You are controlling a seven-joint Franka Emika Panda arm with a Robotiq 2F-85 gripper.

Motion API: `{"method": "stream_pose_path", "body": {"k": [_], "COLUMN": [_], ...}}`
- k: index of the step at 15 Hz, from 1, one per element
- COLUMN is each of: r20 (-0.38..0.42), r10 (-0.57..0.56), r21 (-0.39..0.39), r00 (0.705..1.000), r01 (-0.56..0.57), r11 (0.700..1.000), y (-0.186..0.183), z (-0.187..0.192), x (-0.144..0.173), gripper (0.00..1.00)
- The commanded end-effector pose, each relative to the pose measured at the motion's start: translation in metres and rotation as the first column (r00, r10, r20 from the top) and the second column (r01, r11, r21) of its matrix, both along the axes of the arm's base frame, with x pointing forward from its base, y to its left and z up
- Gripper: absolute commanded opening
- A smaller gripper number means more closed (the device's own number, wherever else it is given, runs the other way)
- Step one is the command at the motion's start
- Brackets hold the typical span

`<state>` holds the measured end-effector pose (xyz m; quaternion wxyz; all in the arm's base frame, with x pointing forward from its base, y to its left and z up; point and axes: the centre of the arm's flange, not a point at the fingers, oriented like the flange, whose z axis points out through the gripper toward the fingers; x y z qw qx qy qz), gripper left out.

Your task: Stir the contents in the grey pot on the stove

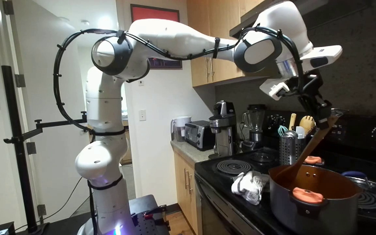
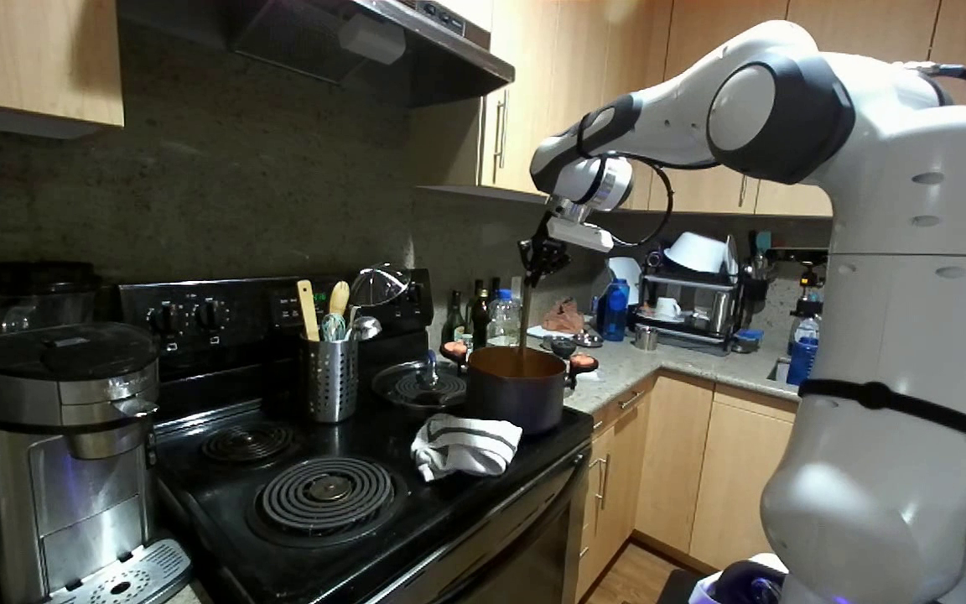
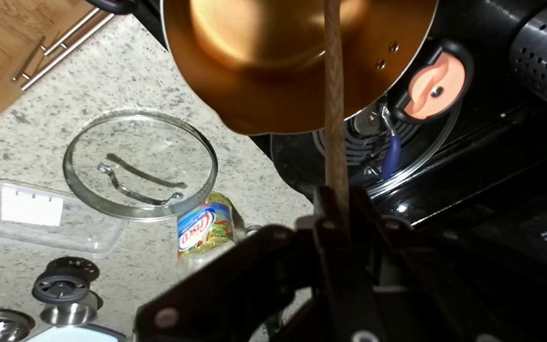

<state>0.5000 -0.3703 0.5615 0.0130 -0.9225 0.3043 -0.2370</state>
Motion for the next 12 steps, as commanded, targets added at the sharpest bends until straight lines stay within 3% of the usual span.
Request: {"method": "stream_pose_path", "body": {"k": [1,12], "r20": [0.036,0.080], "r10": [0.009,-0.012], "r21": [-0.034,-0.087], "r00": [0.999,0.997], "r01": [-0.007,0.019], "r11": [0.999,0.996], "y": [0.012,0.012], "z": [0.001,-0.010], "x": [0.011,0.065], "gripper": [0.03,0.03]}}
